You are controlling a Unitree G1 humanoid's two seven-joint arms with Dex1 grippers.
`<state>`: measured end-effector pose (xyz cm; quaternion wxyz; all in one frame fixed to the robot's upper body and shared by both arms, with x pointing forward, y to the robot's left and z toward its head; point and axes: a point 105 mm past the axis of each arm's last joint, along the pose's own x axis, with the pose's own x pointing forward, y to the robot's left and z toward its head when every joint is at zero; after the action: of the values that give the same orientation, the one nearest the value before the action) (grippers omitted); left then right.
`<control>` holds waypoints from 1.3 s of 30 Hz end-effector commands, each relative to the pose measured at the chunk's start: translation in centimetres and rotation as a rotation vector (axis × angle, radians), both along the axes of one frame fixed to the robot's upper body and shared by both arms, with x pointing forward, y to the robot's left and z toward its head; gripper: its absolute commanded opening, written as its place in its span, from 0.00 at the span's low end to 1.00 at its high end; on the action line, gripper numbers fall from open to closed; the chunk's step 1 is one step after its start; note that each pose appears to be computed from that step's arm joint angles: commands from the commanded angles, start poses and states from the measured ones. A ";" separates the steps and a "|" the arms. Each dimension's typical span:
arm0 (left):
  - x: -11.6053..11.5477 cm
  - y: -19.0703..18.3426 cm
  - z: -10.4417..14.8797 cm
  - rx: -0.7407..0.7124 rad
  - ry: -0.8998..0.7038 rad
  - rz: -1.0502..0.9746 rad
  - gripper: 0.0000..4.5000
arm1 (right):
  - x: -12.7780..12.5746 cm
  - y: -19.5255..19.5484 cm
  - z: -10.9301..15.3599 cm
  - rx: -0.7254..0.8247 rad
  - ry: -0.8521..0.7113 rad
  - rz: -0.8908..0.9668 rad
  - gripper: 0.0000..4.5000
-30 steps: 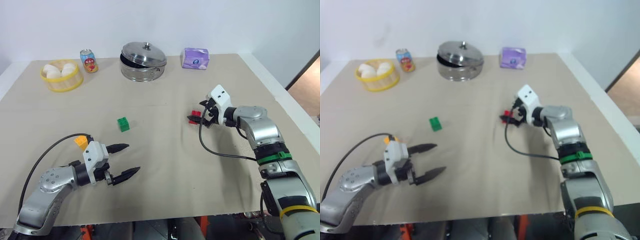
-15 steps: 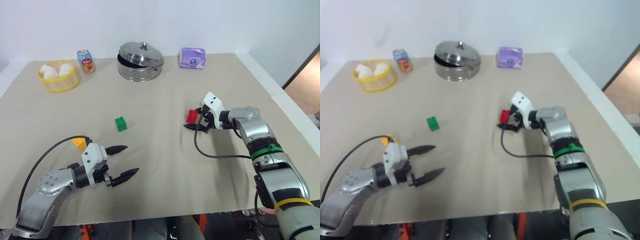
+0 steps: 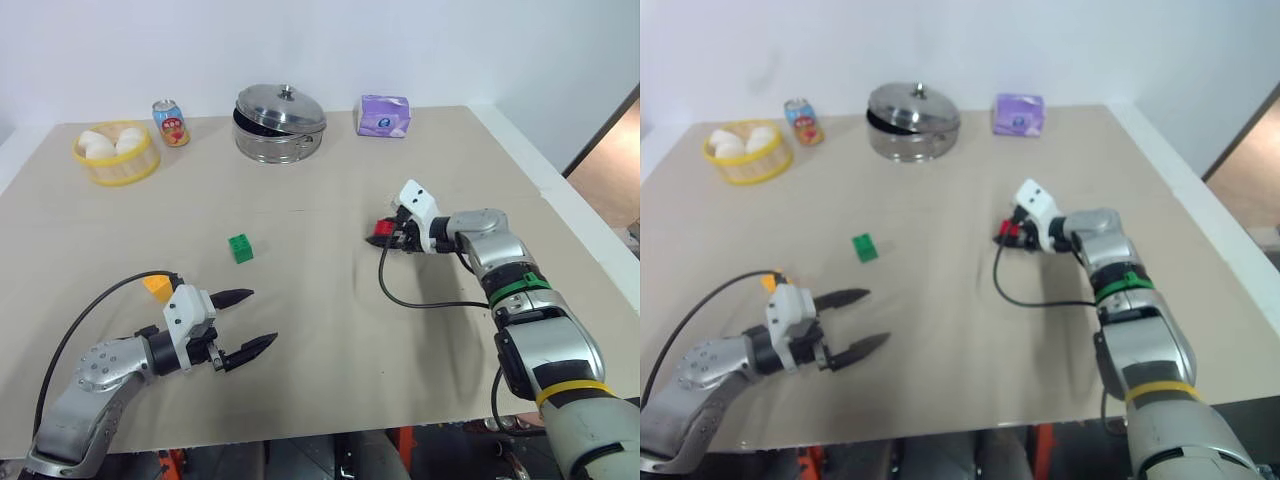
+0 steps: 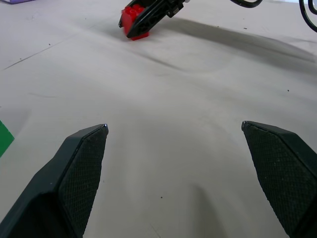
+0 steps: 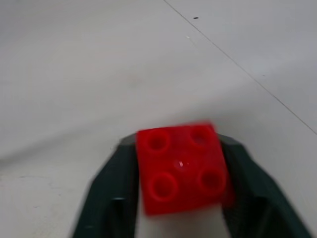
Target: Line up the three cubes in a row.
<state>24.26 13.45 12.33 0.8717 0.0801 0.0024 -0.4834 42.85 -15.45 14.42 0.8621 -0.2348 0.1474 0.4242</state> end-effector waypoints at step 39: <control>-2.4 0.9 0.6 0.002 -0.006 -0.076 1.00 | -10.2 8.6 -0.8 0.014 0.103 0.520 0.29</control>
<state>22.14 15.00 12.00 0.8593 0.0754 0.0146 -0.5056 32.75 -7.27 12.86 0.7301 -0.2209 0.1381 0.6317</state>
